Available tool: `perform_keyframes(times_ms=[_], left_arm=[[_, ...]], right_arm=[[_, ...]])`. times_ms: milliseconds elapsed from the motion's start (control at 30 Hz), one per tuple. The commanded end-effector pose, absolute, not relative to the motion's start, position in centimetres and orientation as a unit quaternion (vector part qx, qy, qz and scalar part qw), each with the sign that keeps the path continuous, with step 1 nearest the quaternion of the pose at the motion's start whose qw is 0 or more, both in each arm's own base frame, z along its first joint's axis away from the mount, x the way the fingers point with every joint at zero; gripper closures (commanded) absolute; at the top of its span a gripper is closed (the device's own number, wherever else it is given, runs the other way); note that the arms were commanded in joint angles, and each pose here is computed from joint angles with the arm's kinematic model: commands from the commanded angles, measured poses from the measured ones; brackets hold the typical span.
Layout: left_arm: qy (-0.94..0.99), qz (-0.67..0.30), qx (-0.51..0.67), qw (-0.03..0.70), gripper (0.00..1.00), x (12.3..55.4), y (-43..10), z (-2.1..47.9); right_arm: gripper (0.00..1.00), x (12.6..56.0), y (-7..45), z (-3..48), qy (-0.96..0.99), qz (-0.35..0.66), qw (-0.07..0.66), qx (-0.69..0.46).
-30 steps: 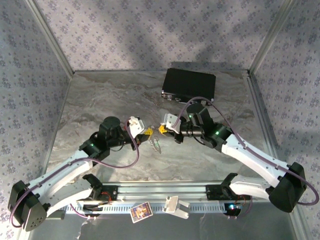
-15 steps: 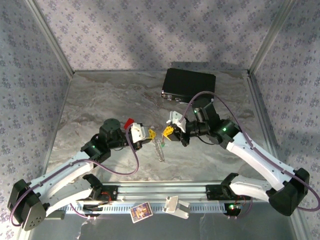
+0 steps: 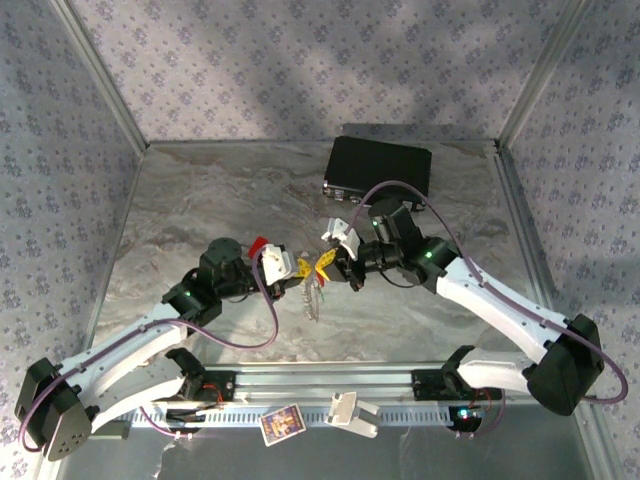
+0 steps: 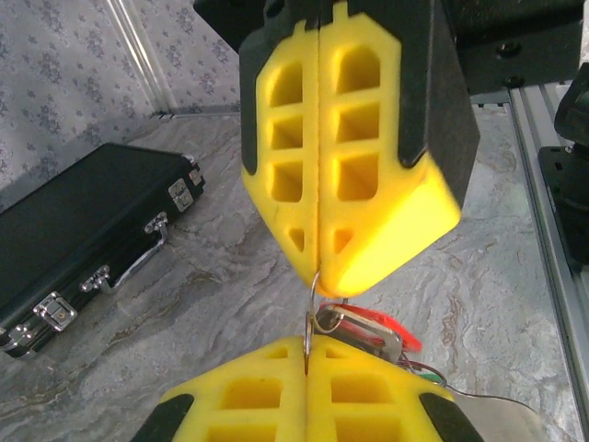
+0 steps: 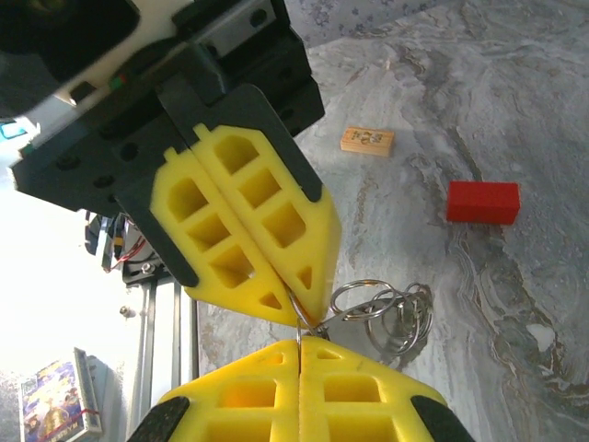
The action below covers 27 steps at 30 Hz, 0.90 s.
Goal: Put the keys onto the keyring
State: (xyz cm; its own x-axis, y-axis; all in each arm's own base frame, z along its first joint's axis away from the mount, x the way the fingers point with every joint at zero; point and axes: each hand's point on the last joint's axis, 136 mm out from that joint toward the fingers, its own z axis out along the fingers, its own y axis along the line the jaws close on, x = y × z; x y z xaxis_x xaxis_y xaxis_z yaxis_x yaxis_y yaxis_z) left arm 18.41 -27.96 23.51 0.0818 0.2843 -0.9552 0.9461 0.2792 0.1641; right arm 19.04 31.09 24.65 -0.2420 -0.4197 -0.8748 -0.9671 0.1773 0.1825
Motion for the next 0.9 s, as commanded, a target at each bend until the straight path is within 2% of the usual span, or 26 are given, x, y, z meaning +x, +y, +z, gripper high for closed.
perform_keyframes(times_ms=[0, 567, 867], left_arm=[[0.596, -0.32, 0.491, 0.549, 1.0, 18.6, -27.9, 25.2], [0.61, -0.32, 0.483, 0.54, 1.0, 18.9, -28.0, 24.4], [0.607, -0.321, 0.488, 0.539, 1.0, 18.7, -28.2, 24.5]], right_arm=[[1.0, 19.4, 31.1, 24.2, 0.693, 0.394, 0.348, -0.494], [1.0, 19.3, 31.6, 23.6, 0.69, 0.41, 0.353, -0.482], [1.0, 20.5, 31.4, 23.3, 0.706, 0.382, 0.37, -0.468]])
